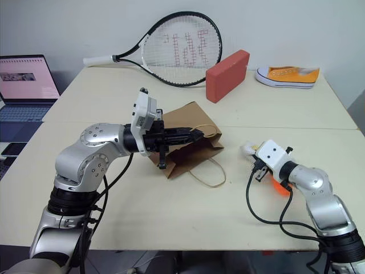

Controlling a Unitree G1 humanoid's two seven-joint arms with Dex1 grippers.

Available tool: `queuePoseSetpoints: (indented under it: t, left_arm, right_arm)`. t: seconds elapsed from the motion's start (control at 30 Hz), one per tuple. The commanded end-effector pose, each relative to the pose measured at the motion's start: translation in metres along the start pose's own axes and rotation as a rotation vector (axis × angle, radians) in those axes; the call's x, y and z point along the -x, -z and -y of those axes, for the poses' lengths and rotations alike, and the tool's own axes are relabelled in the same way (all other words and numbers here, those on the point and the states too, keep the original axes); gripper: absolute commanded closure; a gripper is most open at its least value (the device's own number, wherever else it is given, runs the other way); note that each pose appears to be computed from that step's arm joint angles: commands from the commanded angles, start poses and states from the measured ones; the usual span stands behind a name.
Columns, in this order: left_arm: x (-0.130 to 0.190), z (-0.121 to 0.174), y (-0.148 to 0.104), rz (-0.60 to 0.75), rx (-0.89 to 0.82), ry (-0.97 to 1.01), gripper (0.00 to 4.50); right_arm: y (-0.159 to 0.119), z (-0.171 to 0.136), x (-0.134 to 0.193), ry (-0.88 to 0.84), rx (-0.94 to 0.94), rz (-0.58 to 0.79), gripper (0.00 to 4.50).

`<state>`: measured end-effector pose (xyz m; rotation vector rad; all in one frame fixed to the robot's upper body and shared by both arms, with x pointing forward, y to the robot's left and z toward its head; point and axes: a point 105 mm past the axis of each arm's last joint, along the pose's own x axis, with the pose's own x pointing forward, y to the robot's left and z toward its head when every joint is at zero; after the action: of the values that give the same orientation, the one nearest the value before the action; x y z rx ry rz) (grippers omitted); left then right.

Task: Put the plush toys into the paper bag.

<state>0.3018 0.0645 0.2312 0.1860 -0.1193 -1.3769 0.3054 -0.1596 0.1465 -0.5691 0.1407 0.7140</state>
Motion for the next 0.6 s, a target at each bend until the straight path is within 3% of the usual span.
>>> queuePoseSetpoints:
  t: [0.03,0.27,0.6]
  left_arm:
    - [0.002,0.0,-0.011,0.027,-0.042,0.007,4.5]
    - [0.0,0.004,-0.017,0.036,-0.05,0.036,4.5]
    - [0.001,0.008,-0.021,0.044,-0.044,0.051,4.5]
  right_arm:
    - [-0.034,-0.019,0.004,-0.123,-0.073,0.101,4.48]
    - [-0.056,-0.035,-0.032,-0.118,-0.225,0.173,4.48]
    - [-0.068,-0.035,-0.078,-0.023,-0.279,0.22,4.48]
